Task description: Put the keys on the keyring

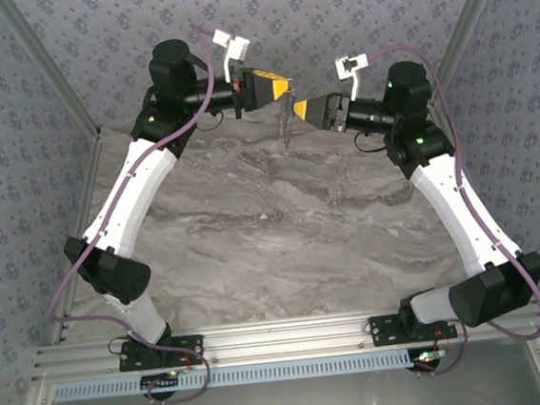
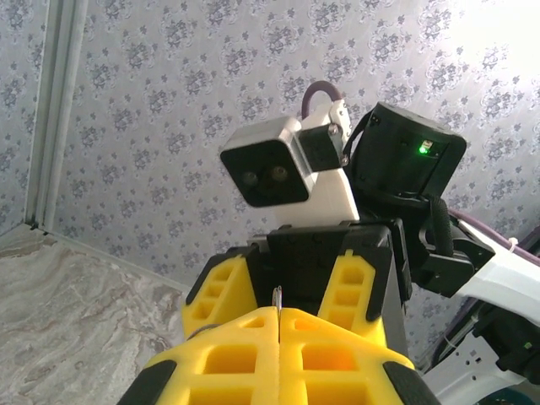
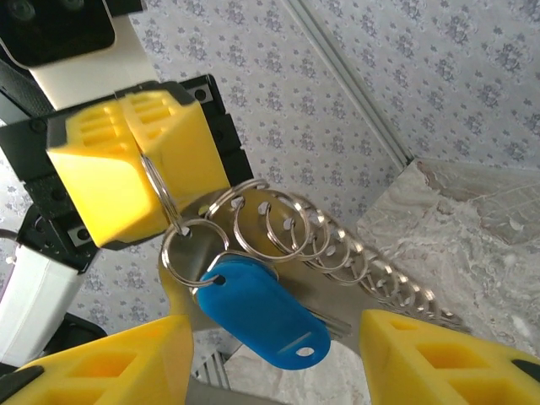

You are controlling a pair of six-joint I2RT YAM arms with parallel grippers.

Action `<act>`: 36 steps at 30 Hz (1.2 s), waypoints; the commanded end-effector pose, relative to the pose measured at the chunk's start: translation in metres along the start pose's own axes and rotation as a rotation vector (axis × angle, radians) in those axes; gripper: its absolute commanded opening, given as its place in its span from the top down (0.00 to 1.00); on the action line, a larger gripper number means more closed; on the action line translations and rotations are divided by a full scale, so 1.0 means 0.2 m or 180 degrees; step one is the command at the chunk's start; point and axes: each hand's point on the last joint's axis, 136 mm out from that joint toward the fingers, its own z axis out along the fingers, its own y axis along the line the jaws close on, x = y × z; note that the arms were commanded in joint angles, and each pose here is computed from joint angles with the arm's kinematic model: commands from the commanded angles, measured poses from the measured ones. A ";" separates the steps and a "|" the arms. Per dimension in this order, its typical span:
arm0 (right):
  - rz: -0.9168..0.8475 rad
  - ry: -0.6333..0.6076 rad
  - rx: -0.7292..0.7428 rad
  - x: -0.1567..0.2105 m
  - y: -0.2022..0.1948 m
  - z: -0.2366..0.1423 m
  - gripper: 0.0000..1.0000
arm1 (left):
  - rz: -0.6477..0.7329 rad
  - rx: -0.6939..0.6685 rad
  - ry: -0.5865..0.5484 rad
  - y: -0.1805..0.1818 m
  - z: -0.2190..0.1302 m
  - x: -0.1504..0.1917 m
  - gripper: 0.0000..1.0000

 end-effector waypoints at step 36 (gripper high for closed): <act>0.0046 0.0065 -0.0700 -0.07 0.13 0.02 0.50 | 0.0233 0.0271 -0.0105 -0.18 -0.06 -0.11 1.00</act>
